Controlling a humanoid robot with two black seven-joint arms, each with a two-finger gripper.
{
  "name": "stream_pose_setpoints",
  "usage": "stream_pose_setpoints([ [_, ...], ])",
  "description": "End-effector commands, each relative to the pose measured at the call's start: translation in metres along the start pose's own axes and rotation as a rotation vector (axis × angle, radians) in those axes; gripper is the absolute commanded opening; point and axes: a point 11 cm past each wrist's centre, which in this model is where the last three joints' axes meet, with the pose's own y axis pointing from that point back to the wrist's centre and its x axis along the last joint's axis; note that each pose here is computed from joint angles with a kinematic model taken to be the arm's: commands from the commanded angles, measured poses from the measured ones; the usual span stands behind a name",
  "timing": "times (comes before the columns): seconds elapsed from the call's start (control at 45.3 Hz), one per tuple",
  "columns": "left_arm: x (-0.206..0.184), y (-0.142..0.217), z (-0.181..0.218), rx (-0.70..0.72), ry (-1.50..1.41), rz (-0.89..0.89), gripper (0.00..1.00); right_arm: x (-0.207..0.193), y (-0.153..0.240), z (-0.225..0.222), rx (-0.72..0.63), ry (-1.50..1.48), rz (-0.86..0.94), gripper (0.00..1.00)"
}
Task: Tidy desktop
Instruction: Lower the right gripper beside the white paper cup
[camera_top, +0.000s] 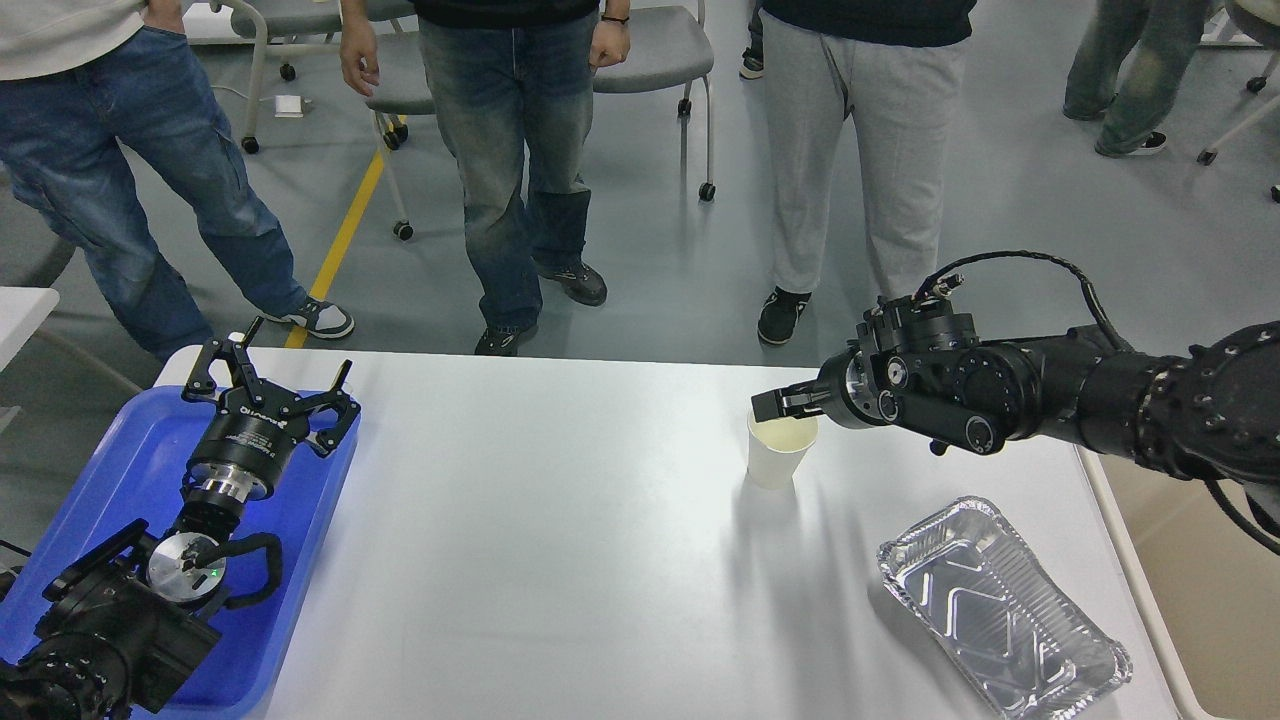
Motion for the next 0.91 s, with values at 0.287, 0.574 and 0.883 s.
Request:
stream_pose_setpoints([
  [0.287, 0.000, 0.000, 0.000, 0.000, 0.000, 0.000, 1.00, -0.008, -0.006, 0.013, -0.027, -0.022, 0.000, 1.00],
  [0.574, 0.000, 0.000, 0.000, 0.000, -0.001, 0.001, 1.00, -0.016, -0.012, 0.025, -0.053, -0.043, 0.000, 1.00],
  [0.883, 0.000, 0.000, 0.000, 0.000, 0.000, 0.000, 1.00, -0.025, -0.020, 0.039, -0.083, -0.066, 0.006, 0.98],
])
